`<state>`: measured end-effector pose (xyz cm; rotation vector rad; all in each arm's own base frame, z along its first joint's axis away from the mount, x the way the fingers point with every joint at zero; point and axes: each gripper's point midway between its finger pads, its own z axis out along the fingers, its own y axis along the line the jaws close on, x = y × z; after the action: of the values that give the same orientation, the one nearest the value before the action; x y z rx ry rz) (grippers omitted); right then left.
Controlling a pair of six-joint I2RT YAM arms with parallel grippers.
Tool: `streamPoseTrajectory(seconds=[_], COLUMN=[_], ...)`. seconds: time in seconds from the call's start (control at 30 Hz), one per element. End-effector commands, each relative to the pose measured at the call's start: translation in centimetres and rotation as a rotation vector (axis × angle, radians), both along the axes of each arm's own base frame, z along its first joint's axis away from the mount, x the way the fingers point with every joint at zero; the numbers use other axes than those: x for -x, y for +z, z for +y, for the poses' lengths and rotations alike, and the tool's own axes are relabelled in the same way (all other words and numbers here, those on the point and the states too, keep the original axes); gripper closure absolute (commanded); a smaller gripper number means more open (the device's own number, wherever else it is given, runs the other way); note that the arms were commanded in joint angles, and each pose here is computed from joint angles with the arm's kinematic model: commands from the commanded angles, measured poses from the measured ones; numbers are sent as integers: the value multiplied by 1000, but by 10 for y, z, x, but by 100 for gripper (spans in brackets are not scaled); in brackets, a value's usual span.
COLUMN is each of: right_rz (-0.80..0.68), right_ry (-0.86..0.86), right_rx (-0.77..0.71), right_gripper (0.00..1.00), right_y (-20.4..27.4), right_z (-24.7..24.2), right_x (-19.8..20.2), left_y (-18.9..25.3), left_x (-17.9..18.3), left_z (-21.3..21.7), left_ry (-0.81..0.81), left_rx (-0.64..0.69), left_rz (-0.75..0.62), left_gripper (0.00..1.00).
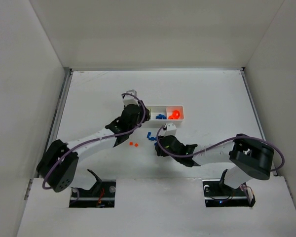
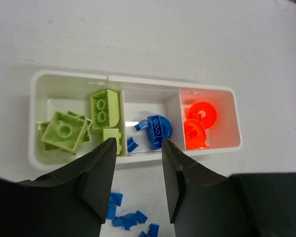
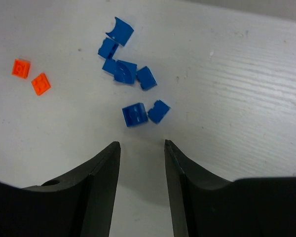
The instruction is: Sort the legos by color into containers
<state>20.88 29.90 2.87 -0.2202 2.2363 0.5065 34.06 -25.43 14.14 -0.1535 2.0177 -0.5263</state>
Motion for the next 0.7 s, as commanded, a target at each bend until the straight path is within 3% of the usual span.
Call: streamPoseTrajectory(seconds=[0.0, 0.43, 0.67], right_rz=[-45, -76, -80], right_ry=[11, -1, -3], right_rx=[-44, 69, 107], right_gripper=[53, 56, 77], right_y=[14, -1, 1], right_z=[22, 21, 19], right_x=[-14, -27, -28], left_y=[13, -36, -53], left_x=[12, 75, 91], left_z=[25, 59, 67], left_ry=[53, 67, 65], left_rx=[38, -2, -35], left_rz=[-47, 35, 76], left_gripper=[62, 63, 63])
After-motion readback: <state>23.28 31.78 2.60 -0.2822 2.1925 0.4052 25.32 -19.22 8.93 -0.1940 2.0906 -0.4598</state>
